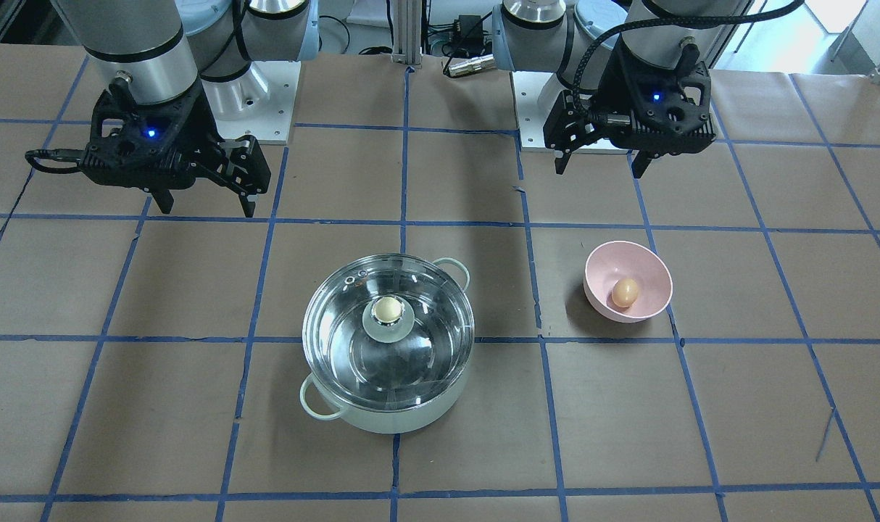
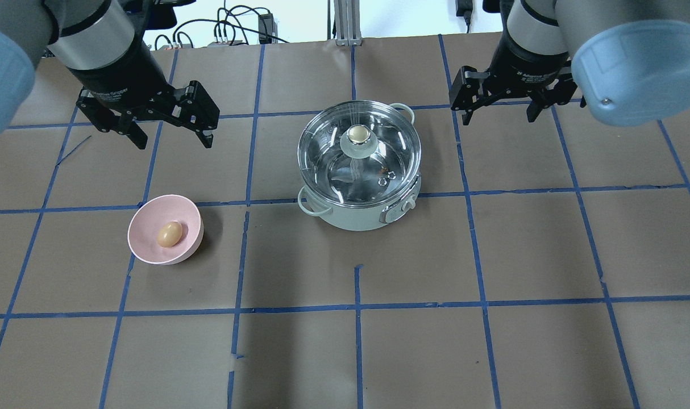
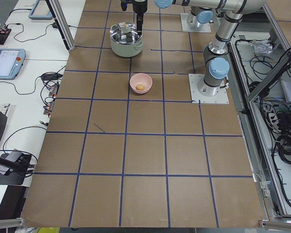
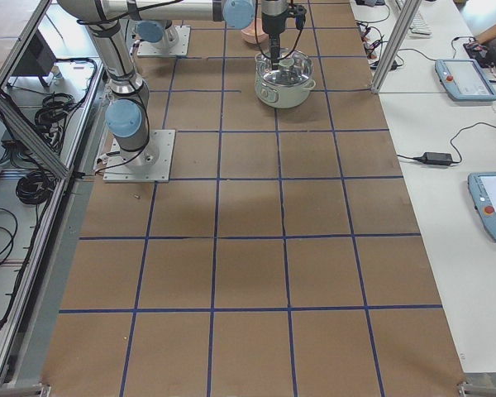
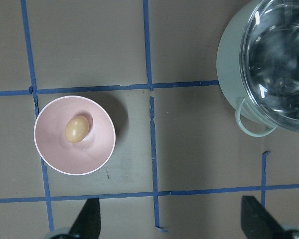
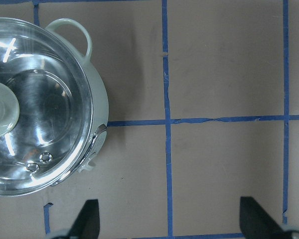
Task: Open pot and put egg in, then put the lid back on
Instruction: 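Move the right gripper over the glass lid knob on the steel pot, then lower the right gripper and close it on the lid knob, then lift the lid aside with the right gripper while the left moves over the bowl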
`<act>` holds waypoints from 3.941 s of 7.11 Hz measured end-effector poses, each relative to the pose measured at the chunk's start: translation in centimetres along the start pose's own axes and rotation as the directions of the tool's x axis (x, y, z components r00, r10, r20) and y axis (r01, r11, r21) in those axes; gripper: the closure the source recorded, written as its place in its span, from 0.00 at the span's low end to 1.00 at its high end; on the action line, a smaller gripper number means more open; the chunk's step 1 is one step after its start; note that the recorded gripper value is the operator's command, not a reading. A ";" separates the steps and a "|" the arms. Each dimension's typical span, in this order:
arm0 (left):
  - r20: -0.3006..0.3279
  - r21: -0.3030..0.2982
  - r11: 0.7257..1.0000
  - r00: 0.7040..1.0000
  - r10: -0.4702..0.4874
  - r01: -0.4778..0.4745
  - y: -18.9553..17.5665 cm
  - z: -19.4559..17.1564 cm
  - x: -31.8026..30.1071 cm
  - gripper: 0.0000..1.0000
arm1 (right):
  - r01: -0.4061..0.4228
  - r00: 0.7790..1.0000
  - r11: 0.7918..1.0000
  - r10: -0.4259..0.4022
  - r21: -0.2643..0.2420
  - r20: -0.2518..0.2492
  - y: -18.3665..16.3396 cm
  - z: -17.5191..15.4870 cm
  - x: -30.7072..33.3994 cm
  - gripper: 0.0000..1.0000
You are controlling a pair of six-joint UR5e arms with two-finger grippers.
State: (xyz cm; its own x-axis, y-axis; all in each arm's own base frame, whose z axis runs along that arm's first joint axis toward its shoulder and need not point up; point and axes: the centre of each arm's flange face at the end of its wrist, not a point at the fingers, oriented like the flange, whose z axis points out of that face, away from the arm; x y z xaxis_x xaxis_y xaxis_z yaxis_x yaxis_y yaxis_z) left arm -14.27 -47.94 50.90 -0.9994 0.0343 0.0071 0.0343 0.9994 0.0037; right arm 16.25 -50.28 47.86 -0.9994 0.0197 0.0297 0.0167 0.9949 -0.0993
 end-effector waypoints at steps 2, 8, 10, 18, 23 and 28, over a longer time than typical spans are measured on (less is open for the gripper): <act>-0.001 0.000 1.000 1.000 -0.003 0.003 0.0 0.1 -0.2 0.00 | 0.001 1.000 1.000 -0.001 0.000 0.001 0.1 0.0 -0.1 0.00; 0.000 0.002 1.000 1.000 -0.008 0.008 -0.1 0.0 -0.4 0.00 | -0.115 0.990 0.991 0.109 0.070 0.088 -1.1 2.7 -9.3 0.00; 0.000 0.001 1.000 1.000 -0.008 0.008 -0.1 0.0 -0.4 0.00 | -0.164 0.981 0.982 0.153 0.091 0.123 -2.0 6.9 -14.8 0.01; 0.001 -0.002 1.000 1.000 -0.006 0.006 0.0 0.2 -0.3 0.00 | -0.205 0.972 0.978 0.197 0.048 0.131 -3.6 12.4 -20.0 0.75; 0.000 -0.002 1.000 1.000 -0.007 0.007 0.0 0.2 -0.4 0.00 | -0.163 0.981 0.986 0.159 0.028 0.115 -2.4 2.9 -15.5 0.77; -0.016 -0.105 0.994 1.000 -0.026 0.024 -1.5 8.0 -11.5 0.00 | -0.081 0.995 0.994 0.085 -0.075 0.050 -0.2 -4.9 3.4 0.80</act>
State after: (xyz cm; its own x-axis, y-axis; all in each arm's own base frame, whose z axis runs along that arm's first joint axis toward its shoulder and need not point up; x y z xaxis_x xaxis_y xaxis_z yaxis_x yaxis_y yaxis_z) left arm -2.85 -49.83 42.77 -0.9997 0.0086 0.0227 0.0111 0.9940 0.1090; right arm 13.02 -49.96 52.88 -0.9946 0.0995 -0.0285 0.1003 0.9946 -0.0270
